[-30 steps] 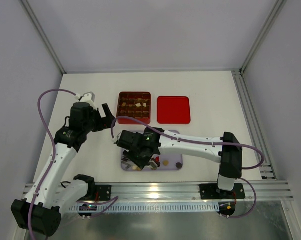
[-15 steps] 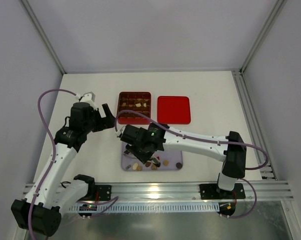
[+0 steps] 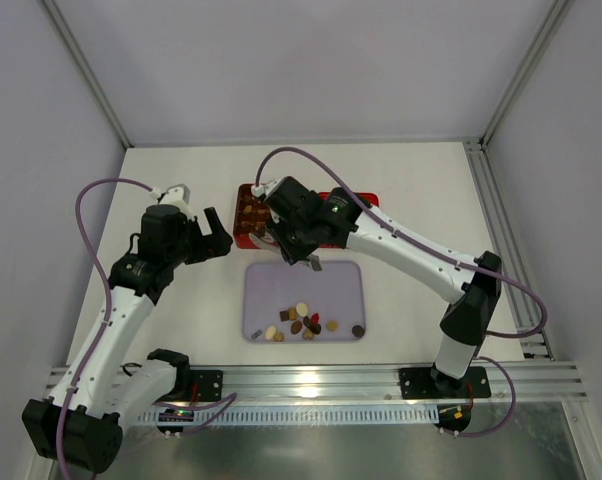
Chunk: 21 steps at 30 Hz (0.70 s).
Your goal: Pack the chocolate
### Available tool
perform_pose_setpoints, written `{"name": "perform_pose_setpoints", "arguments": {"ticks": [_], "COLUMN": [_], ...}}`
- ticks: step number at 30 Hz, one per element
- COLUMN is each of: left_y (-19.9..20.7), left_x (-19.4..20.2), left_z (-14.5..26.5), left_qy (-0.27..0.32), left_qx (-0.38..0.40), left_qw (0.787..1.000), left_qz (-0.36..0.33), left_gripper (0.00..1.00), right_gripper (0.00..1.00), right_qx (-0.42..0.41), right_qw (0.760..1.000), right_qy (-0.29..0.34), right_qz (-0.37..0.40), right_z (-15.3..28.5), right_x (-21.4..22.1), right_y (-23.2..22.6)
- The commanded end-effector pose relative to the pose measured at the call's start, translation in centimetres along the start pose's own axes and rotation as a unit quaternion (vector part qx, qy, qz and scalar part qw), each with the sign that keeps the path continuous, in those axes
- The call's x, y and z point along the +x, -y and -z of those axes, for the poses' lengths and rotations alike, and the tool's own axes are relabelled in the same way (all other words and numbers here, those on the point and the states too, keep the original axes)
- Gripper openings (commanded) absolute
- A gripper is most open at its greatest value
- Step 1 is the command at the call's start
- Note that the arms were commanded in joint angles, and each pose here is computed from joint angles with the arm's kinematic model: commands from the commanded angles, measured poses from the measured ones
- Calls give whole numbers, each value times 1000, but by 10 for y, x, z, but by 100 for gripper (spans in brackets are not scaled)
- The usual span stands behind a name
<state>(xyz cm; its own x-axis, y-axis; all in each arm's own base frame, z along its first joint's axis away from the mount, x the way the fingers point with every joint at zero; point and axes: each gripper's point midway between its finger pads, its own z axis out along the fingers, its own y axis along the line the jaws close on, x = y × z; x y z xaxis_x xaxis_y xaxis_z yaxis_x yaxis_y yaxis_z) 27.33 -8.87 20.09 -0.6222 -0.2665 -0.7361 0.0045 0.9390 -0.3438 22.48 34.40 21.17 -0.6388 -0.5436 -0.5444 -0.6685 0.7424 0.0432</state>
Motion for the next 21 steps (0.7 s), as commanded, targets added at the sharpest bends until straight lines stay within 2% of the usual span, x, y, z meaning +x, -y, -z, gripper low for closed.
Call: {"name": "perform_pose_setpoints", "arguments": {"ticks": [1, 8, 12, 21], "left_y": [2, 2, 3, 3], "left_x": [-16, -15, -15, -15], "left_z": [8, 7, 8, 8], "left_qy": [29, 27, 27, 27], "left_qx": [2, 3, 4, 5], "left_qw": [1000, 1000, 1000, 1000], "left_qz": [-2, -3, -3, -3], "left_gripper": [100, 100, 100, 100], "right_gripper": [32, 32, 32, 32], "right_qx": [10, 27, 25, 22], "right_qw": [998, 997, 996, 997], "right_qy": [56, 69, 80, 68], "right_qz": [-11, -30, -30, -31], "right_z": [0, -33, -46, -79], "right_x": [-46, -80, -97, -98], "right_y": [17, 41, 39, 35]}}
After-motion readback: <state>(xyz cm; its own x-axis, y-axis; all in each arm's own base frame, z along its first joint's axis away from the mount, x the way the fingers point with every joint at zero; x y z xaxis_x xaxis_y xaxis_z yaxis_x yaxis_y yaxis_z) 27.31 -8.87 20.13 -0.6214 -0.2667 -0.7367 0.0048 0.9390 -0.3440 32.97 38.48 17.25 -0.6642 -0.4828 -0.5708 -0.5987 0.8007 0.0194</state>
